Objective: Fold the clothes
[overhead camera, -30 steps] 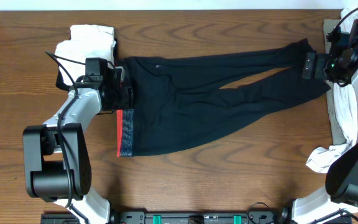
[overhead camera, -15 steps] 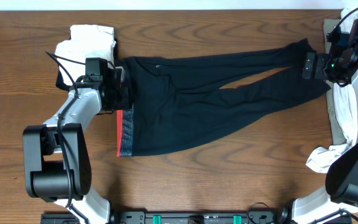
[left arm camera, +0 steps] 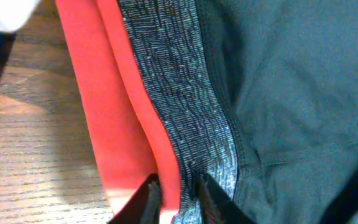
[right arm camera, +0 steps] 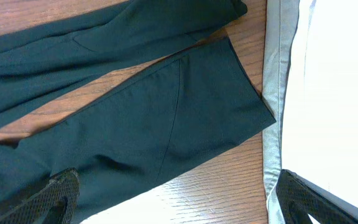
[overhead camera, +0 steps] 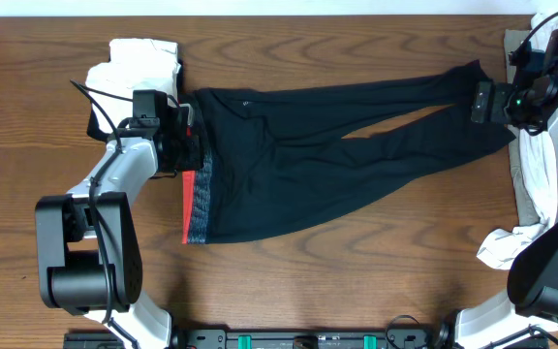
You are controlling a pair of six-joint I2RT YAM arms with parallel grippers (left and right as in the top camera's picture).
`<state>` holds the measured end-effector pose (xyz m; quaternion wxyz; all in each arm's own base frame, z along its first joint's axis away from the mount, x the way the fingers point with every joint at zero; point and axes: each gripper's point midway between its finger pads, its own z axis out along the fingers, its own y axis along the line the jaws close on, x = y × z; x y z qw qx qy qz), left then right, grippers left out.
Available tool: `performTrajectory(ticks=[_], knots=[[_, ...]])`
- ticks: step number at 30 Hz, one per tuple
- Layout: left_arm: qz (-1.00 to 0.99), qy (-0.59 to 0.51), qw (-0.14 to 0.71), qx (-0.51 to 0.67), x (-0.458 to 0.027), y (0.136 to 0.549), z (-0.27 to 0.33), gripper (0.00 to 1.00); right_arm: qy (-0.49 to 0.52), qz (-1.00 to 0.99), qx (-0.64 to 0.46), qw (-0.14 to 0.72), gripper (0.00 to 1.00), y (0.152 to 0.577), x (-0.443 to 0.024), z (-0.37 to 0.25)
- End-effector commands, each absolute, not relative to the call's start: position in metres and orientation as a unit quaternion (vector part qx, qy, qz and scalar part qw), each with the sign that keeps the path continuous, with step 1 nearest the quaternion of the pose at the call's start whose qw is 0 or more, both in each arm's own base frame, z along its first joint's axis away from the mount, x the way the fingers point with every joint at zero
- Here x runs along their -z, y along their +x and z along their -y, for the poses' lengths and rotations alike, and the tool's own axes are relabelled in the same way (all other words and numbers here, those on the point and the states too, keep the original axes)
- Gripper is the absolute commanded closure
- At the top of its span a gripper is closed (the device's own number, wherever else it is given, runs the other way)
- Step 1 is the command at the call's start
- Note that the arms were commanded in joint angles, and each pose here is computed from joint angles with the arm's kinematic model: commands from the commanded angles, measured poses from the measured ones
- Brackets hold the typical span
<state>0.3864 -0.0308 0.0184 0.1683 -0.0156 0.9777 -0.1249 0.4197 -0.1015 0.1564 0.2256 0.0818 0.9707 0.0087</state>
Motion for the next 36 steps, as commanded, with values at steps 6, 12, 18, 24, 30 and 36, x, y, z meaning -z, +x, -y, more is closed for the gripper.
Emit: performTrajectory(ticks=[6,12,18,24,30,36], knots=[[-0.977,-0.018,0.176,0.121,-0.025,0.391,0.027,0.93,0.09,-0.97,-0.009,0.225,0.01,0.418,-0.157,0.104],[-0.974,-0.027,0.191,0.119,-0.039,0.392,0.019,0.93,0.09,-0.97,-0.009,0.225,0.01,0.419,-0.157,0.104],[-0.97,-0.06,0.205,0.115,-0.053,0.391,0.0,0.94,0.09,-0.97,-0.009,0.225,0.01,0.418,-0.157,0.104],[-0.977,-0.083,0.184,0.074,-0.044,0.381,-0.021,0.93,0.09,-0.97,-0.009,0.225,0.01,0.419,-0.157,0.104],[-0.979,-0.086,0.172,0.073,-0.037,0.373,-0.021,0.74,0.09,-0.97,-0.009,0.225,0.01,0.418,-0.157,0.104],[-0.965,-0.112,0.206,0.115,-0.069,0.389,-0.01,0.57,0.09,-0.97,-0.009,0.225,0.01,0.418,-0.157,0.104]])
